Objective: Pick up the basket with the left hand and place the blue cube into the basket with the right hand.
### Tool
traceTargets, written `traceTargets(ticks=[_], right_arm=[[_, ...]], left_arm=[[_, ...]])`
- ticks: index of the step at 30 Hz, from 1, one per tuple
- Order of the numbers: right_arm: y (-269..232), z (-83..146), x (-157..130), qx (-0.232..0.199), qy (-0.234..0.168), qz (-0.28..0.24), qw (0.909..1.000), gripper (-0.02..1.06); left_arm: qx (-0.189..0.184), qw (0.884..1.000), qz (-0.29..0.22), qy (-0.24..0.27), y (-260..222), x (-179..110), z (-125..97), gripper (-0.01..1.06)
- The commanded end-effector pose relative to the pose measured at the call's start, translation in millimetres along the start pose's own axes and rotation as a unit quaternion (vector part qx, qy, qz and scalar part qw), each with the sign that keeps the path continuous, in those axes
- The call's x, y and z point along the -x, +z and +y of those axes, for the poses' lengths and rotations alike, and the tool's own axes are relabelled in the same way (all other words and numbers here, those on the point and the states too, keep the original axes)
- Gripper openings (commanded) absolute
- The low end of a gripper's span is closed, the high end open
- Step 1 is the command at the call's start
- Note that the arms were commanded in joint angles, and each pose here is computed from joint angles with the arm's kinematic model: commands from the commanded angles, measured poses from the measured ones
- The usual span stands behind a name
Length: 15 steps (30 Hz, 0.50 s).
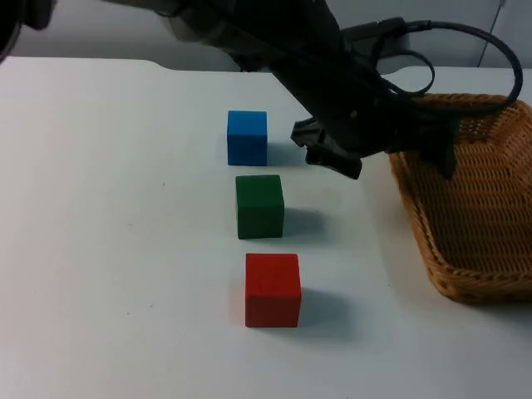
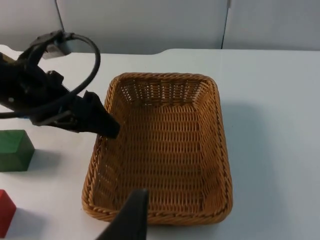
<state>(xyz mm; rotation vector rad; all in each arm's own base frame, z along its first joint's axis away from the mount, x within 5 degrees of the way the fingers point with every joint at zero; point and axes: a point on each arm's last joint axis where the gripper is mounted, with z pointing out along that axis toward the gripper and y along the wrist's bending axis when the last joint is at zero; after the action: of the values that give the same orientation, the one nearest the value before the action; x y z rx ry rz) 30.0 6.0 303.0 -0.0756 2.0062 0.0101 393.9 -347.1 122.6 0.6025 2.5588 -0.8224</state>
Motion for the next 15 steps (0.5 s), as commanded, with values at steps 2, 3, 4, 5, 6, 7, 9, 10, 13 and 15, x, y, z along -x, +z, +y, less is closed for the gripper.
traceTargets(ticks=[2, 3, 4, 5, 6, 7, 9, 10, 13, 15], right_arm=[[-0.8, -0.1, 3.9, -0.002, 0.0, -0.012, 0.9999, 1.04], [-0.8, -0.1, 3.9, -0.002, 0.0, -0.012, 0.9999, 1.04], [-0.8, -0.1, 3.9, -0.002, 0.0, -0.012, 0.9999, 1.04], [-0.8, -0.1, 3.9, -0.002, 0.0, -0.012, 0.9999, 1.04], [-0.8, -0.1, 3.9, -0.002, 0.0, -0.012, 0.9999, 1.04], [-0.8, -0.1, 3.9, -0.002, 0.0, -0.012, 0.9999, 1.04], [-0.8, -0.1, 3.9, -0.002, 0.0, -0.012, 0.9999, 1.04], [-0.8, -0.1, 3.9, -0.002, 0.0, -0.012, 0.9999, 1.04], [-0.8, -0.1, 3.9, -0.002, 0.0, -0.012, 0.9999, 1.04], [-0.8, -0.1, 3.9, -0.002, 0.0, -0.012, 0.9999, 1.04]], left_arm=[[-0.007, 1.0, 0.007, -0.004, 9.6, -0.1, -8.1, 1.05], [-0.01, 1.0, 0.009, 0.0, 13.4, -0.8, -12.0, 1.05], [-0.01, 1.0, 0.009, 0.0, 13.4, -0.8, -12.0, 1.05], [-0.011, 1.0, 0.008, 0.004, 15.6, -0.4, -13.8, 1.05], [-0.013, 1.0, 0.009, 0.003, 19.1, -1.2, -16.0, 1.05], [-0.012, 1.0, 0.01, -0.001, 22.6, -1.5, -17.0, 1.05], [-0.012, 1.0, 0.009, -0.011, 26.4, -0.7, -15.9, 1.05], [-0.014, 1.0, 0.016, -0.02, 30.6, -3.5, -17.4, 1.04], [-0.012, 1.0, 0.013, -0.021, 34.4, -3.5, -16.5, 1.04], [-0.011, 1.0, 0.01, -0.02, 35.3, -3.5, -15.8, 1.04]])
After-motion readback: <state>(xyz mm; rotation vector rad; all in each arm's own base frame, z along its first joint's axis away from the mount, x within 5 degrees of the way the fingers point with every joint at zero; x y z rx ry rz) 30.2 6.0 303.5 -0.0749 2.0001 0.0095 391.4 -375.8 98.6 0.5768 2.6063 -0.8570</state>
